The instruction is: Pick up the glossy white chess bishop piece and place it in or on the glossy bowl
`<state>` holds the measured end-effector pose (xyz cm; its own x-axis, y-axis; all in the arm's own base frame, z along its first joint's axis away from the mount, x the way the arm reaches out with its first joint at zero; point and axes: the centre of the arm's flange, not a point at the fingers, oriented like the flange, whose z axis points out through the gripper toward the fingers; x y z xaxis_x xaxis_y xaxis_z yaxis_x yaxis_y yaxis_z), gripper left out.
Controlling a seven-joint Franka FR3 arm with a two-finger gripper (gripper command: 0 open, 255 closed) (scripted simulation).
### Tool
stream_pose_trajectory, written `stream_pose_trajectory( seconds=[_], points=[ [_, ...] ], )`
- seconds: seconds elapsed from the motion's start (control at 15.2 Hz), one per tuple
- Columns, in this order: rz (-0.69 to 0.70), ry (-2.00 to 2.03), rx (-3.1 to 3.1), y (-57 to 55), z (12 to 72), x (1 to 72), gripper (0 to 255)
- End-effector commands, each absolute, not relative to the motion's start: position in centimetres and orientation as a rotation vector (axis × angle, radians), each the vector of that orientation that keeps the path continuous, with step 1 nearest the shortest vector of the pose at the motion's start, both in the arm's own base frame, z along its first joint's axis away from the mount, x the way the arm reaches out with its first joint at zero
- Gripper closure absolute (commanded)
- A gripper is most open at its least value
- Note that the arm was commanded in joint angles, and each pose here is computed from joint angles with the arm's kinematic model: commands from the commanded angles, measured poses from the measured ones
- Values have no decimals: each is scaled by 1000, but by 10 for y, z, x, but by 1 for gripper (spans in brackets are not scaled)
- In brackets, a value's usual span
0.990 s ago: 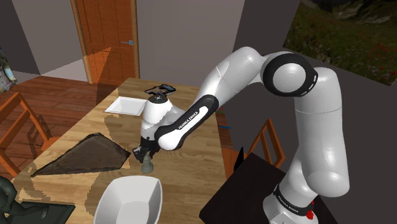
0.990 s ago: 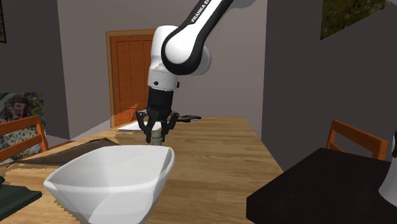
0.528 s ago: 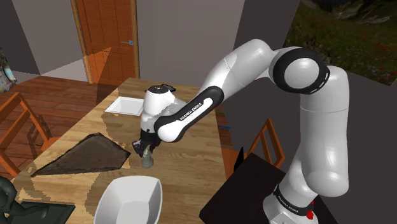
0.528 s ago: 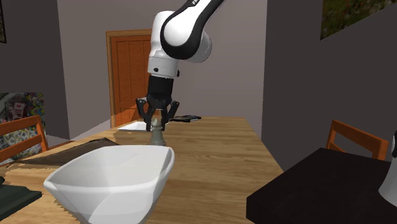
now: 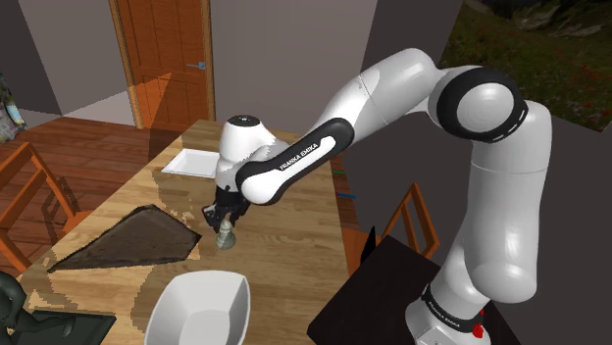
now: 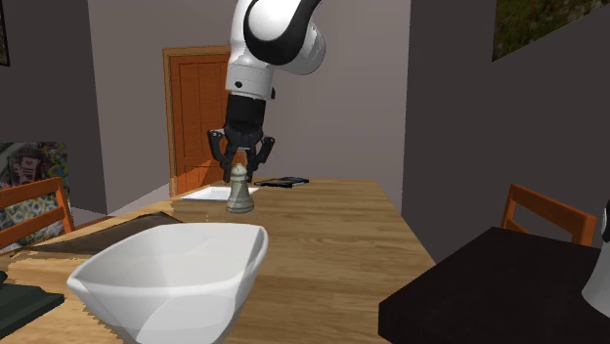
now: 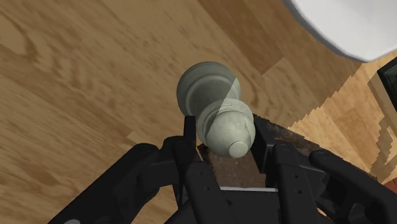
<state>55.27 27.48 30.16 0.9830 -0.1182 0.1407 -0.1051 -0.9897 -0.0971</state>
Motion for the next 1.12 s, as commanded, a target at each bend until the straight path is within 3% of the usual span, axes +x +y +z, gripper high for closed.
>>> stream_pose_trajectory(
  seconds=[0.0,0.79,1.06],
  points=[
    [-223,171,-3039,274,314,552,255],
    [-223,171,-3039,274,373,552,255],
    [-223,171,-3039,314,379,518,255]
  ],
)
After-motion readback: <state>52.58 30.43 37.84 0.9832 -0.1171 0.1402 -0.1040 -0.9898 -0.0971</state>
